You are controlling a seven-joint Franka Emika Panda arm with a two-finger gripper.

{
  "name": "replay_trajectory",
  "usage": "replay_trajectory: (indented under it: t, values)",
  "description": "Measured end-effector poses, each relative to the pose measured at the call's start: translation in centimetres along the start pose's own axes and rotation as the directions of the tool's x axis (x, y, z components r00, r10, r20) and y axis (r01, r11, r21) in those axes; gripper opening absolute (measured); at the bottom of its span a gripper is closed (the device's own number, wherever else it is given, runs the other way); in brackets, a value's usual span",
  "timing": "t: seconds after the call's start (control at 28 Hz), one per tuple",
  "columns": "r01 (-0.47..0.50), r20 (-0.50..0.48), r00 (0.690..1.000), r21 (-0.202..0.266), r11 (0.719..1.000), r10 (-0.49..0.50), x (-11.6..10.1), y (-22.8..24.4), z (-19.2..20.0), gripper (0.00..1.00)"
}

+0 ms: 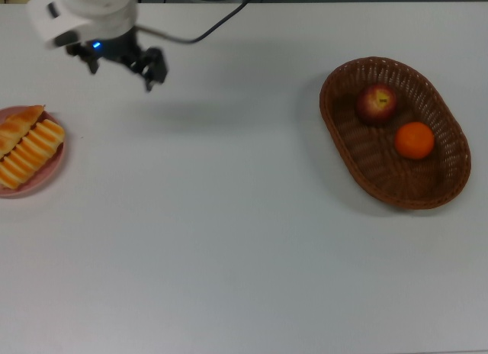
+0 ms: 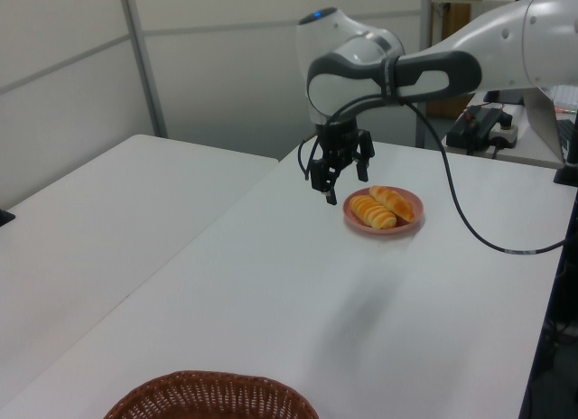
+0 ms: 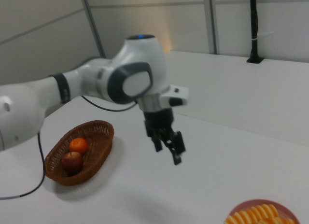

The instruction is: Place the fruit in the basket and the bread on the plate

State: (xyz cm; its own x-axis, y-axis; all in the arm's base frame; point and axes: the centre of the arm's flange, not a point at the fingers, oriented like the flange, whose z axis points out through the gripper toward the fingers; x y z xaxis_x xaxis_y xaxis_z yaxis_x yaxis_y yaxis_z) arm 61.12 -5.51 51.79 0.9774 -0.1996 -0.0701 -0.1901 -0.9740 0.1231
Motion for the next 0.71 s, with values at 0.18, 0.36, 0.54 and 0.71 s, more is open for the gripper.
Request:
replay_trajectory:
  t: [0.18, 0.36, 0.54, 0.71]
  values:
    - [0.097, 0.036, 0.995, -0.006, 0.995, -0.097, -1.7, -1.6, -2.7, 1.0]
    - [0.166, 0.04, 0.985, -0.004, 0.986, -0.166, -2.7, -1.8, -4.4, 1.0]
    - [0.187, 0.044, 0.981, -0.004, 0.982, -0.186, -3.4, -1.7, -5.1, 1.0]
    - [0.194, 0.044, 0.98, -0.004, 0.981, -0.194, -3.4, -1.7, -5.2, 1.0]
